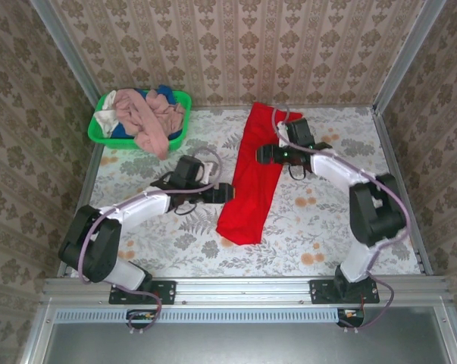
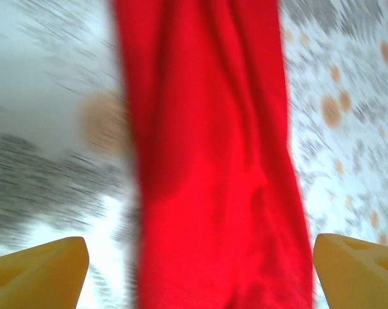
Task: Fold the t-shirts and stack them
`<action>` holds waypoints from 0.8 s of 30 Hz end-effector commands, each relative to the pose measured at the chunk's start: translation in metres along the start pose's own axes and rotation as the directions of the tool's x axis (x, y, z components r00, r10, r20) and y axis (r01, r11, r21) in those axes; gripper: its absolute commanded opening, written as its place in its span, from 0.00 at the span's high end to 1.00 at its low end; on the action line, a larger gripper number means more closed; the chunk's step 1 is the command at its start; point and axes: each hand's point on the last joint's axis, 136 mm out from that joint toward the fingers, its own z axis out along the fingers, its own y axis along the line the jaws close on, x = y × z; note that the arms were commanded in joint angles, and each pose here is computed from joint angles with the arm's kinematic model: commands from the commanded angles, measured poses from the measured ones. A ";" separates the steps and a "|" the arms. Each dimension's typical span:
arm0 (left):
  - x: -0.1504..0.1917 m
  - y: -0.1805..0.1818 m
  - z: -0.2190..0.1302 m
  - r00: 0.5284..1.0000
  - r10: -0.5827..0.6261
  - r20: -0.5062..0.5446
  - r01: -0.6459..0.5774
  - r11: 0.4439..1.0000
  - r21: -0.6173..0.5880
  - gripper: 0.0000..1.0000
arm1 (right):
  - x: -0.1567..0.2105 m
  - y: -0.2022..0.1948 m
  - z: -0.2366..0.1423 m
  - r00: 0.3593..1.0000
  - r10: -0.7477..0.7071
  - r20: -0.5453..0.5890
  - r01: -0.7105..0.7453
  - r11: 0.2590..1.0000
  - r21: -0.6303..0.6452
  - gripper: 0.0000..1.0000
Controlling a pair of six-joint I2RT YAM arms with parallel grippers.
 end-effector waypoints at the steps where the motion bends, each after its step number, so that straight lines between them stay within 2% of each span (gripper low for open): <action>1: -0.042 0.024 -0.020 0.991 0.046 0.123 -0.041 0.998 -0.041 0.08 | 0.007 0.032 -0.031 0.963 -0.242 0.115 0.246 0.969 -0.016 0.12; 6: -0.063 0.047 -0.044 0.982 0.026 0.188 -0.014 0.998 -0.063 0.07 | 0.062 0.087 -0.059 0.857 -0.495 0.143 0.507 0.859 -0.071 0.08; 10: -0.062 0.056 -0.060 0.972 0.113 0.208 -0.083 0.986 -0.147 0.02 | 0.128 0.134 -0.063 0.715 -0.689 0.120 0.699 0.695 -0.172 0.07; 13: -0.057 0.062 -0.070 0.969 0.126 0.213 -0.088 0.980 -0.180 0.02 | 0.165 0.160 -0.062 0.624 -0.775 0.101 0.771 0.590 -0.239 0.07; 19: -0.053 0.067 -0.082 0.962 0.132 0.239 -0.086 0.978 -0.192 0.01 | 0.205 0.167 -0.038 0.569 -0.822 -0.003 0.785 0.544 -0.296 0.09; 24: -0.050 0.070 -0.083 0.963 0.132 0.233 -0.084 0.975 -0.204 0.00 | 0.218 0.153 -0.011 0.536 -0.840 -0.082 0.804 0.538 -0.252 0.13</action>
